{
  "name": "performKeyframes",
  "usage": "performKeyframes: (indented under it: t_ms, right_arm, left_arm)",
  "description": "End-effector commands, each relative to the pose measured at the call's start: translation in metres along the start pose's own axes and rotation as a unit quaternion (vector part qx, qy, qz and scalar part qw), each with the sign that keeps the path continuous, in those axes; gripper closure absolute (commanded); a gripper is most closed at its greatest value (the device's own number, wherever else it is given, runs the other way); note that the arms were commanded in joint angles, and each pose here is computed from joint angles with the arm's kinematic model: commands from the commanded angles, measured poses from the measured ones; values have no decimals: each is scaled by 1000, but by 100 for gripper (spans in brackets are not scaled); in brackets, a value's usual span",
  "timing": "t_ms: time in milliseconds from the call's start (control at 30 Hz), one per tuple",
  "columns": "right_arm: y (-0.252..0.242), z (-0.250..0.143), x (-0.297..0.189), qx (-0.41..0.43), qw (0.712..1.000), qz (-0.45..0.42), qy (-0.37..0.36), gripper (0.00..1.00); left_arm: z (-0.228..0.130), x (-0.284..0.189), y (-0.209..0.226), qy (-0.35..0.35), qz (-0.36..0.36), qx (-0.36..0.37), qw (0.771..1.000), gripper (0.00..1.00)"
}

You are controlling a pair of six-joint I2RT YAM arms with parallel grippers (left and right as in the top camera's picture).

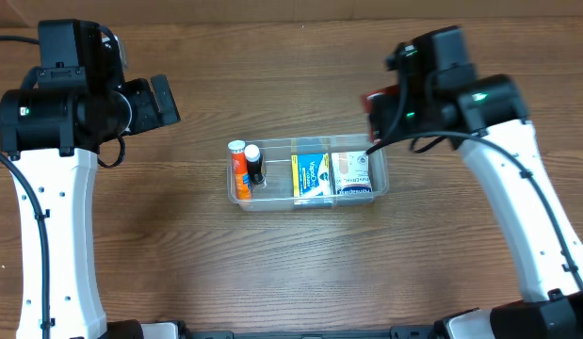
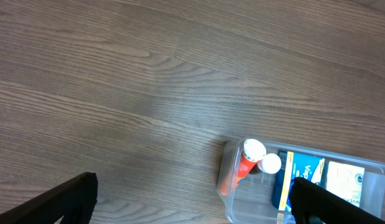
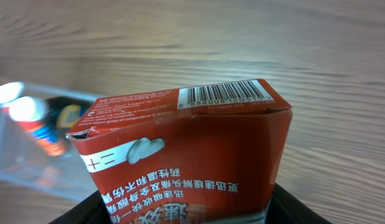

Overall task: Pack container
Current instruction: 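Carry the red box over the container's right end and lower it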

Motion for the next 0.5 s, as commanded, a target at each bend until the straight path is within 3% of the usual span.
performKeyframes:
  t_ms: [0,467]
  right_arm:
    - [20,-13,21,39,999,2,37,39]
    - [14,-66,104,52,988,-26,142,39]
  left_arm:
    - [0,0,0,0,-3,7,1000,0]
    - [0,0,0,0,-3,7,1000,0]
Point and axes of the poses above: each gripper's point midway between its finger pads, its own x axis out along the fingers, its own y axis along the line the jaws close on, z = x × y, the point moved 7 cm from there along -x, back along the fingers, and after that the axes turned 7 degrees about x, right-handed, at the moved point
